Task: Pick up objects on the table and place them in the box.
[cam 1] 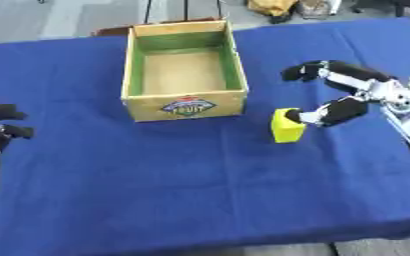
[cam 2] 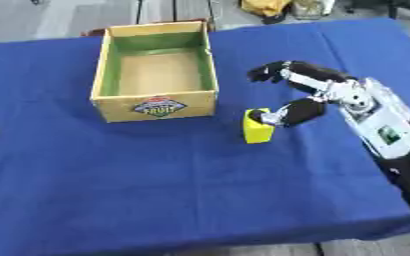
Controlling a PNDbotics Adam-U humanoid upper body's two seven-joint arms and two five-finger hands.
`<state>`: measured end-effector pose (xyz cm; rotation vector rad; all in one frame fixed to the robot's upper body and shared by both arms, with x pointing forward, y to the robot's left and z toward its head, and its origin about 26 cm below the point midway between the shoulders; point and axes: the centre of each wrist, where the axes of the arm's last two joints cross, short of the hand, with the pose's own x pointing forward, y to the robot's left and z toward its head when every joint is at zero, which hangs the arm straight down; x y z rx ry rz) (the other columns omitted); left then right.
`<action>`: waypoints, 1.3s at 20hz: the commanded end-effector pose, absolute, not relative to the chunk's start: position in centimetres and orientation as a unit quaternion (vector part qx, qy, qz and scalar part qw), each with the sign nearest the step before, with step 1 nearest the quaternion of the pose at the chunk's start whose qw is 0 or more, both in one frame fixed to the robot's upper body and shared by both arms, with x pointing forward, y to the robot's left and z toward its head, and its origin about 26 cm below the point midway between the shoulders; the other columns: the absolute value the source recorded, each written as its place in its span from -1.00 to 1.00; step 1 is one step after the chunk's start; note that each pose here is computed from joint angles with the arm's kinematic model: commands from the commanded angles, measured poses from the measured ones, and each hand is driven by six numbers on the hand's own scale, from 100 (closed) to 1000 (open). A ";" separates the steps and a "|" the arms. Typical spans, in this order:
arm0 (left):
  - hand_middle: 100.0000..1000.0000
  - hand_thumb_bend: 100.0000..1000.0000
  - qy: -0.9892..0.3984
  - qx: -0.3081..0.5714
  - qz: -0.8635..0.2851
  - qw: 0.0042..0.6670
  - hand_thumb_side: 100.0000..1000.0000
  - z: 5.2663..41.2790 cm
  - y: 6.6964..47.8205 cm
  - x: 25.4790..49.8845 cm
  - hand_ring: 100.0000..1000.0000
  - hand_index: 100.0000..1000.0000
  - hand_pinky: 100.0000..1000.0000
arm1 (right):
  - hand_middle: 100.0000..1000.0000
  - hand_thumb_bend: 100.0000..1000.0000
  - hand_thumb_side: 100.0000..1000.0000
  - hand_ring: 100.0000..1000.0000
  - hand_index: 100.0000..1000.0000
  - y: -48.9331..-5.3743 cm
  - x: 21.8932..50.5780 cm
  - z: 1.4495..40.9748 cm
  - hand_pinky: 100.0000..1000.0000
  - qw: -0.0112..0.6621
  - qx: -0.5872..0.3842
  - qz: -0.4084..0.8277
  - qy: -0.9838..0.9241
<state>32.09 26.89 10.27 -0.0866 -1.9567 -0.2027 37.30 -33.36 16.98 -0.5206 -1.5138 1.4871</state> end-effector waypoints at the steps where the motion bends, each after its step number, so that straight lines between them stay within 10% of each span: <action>1: 0.11 0.42 -0.833 -0.032 -0.095 0.544 0.83 11.0 27.1 32.1 -0.09 0.37 0.40 | 0.72 -0.37 -0.06 0.84 0.92 -34.1 38.1 17.0 0.75 0.460 -0.233 0.614 -0.598; 26: 0.11 0.42 -0.833 -0.031 -0.093 0.545 0.83 10.9 27.2 32.1 -0.09 0.37 0.40 | 0.72 -0.50 -0.05 0.84 0.93 -34.7 38.2 17.0 0.76 0.440 -0.248 0.624 -0.595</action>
